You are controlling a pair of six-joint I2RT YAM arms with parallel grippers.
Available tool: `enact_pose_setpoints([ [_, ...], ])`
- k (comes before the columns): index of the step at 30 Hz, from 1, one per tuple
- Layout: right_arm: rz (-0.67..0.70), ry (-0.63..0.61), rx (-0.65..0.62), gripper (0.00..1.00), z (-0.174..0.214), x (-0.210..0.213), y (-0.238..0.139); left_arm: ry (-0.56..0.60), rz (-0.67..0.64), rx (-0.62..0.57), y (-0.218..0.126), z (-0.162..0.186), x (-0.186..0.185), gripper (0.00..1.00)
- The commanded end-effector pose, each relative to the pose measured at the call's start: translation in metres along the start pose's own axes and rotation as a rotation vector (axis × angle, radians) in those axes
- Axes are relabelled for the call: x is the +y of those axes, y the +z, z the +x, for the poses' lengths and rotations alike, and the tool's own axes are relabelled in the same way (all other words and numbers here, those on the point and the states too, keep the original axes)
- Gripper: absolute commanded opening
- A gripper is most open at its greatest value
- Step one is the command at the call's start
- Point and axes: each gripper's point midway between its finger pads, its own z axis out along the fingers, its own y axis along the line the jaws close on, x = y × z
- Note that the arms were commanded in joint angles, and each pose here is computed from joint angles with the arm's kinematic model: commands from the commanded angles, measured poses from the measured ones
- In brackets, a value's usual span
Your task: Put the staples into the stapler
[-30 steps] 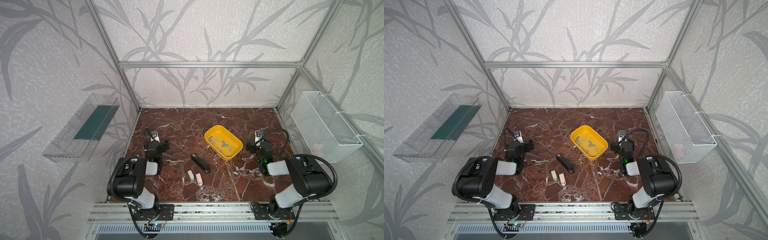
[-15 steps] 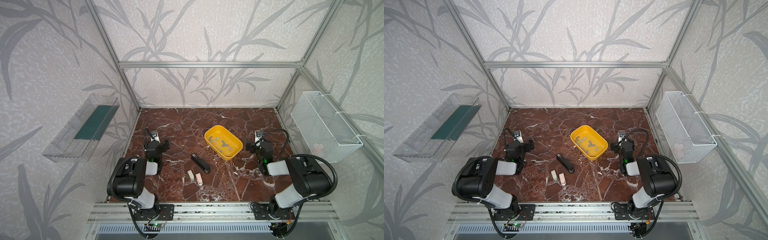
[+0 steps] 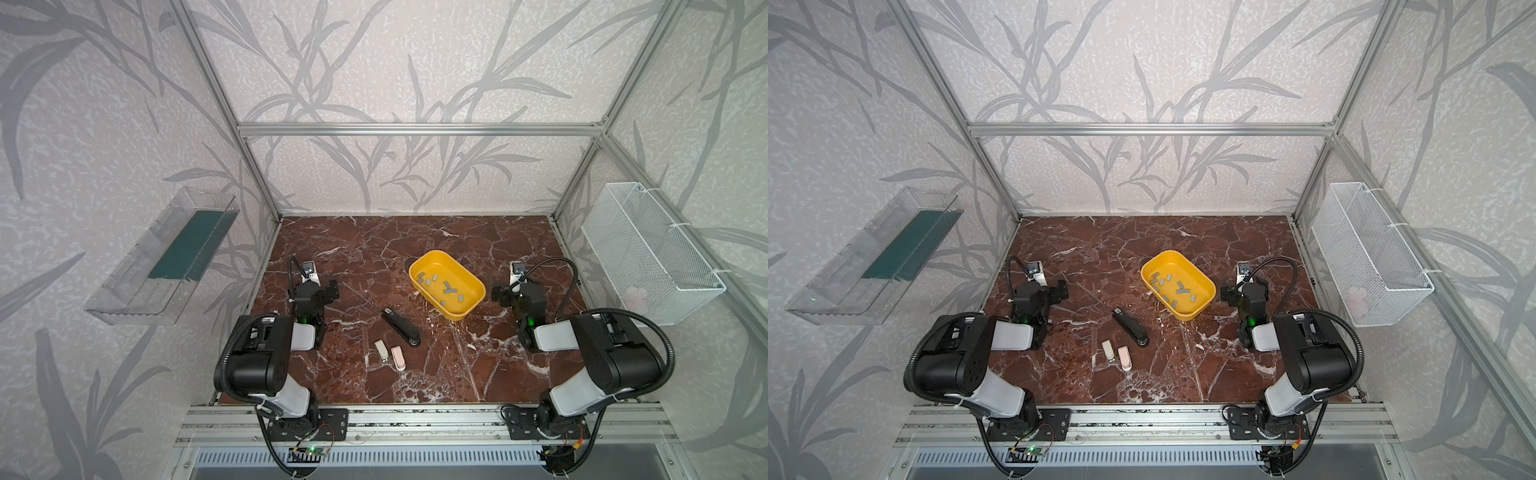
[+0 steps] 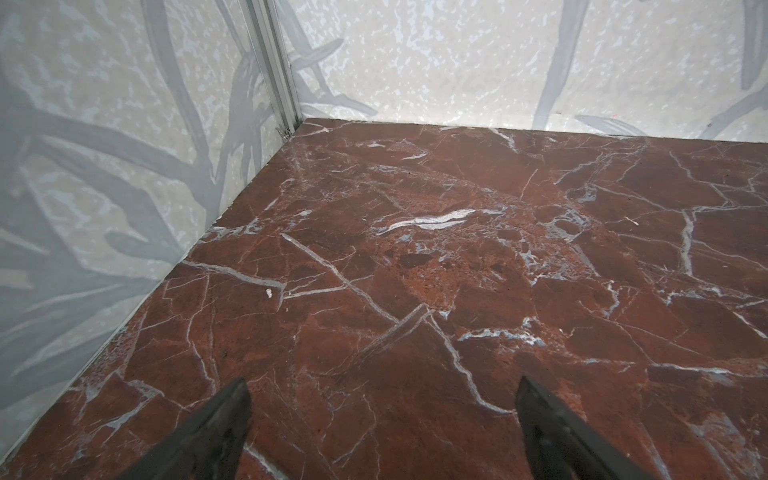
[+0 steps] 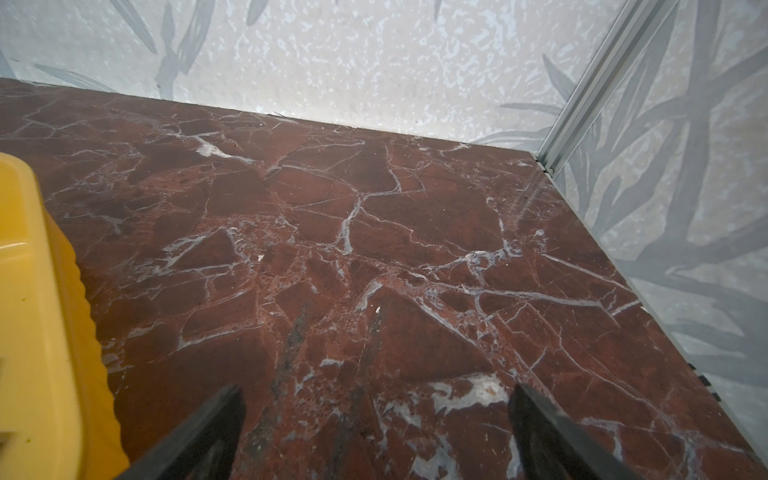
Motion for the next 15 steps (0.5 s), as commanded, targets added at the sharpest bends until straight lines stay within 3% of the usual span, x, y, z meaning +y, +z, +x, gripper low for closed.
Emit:
enact_pose_setpoints([
  [1, 0.0, 0.017, -0.026, 0.99, -0.0093, -0.0002, 0.0014, 0.004, 0.004, -0.025, 0.0006, -0.0079, -0.0019, 0.99],
  [15, 0.0, 0.014, -0.026, 0.99, -0.0096, -0.0001, 0.0014, 0.003, 0.003, -0.023, 0.0009, -0.0073, -0.0017, 0.99],
])
